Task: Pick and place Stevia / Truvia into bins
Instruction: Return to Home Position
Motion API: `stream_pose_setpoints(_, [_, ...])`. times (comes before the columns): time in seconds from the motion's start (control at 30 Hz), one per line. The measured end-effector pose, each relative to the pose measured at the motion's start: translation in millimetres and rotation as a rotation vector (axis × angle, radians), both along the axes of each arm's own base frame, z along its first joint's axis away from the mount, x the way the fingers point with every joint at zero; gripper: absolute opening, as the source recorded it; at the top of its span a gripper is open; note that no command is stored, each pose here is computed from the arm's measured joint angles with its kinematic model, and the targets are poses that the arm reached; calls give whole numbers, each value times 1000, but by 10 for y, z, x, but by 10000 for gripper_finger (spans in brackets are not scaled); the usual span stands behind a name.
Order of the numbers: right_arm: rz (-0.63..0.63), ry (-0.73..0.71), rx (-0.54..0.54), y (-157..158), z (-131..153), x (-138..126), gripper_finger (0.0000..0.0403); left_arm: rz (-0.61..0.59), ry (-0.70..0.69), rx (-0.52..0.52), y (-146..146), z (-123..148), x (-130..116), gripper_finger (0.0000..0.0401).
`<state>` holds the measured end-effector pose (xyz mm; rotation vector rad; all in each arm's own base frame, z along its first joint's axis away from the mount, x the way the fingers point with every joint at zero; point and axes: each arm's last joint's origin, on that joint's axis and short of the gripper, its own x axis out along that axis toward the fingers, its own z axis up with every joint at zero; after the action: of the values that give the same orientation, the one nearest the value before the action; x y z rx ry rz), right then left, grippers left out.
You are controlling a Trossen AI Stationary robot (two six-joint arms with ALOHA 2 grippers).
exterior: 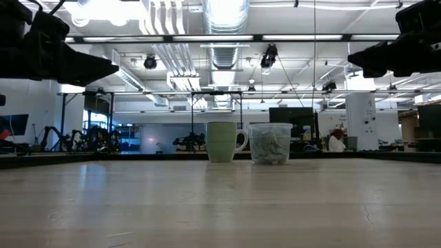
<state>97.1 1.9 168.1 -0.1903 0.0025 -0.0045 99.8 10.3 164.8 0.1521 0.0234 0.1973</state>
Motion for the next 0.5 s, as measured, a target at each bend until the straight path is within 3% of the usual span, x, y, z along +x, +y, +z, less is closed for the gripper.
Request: stream_pose_setpoints(0.5, [-2,1,-28,-1,-1,1,87,0,52,15,2,-40,29,222])
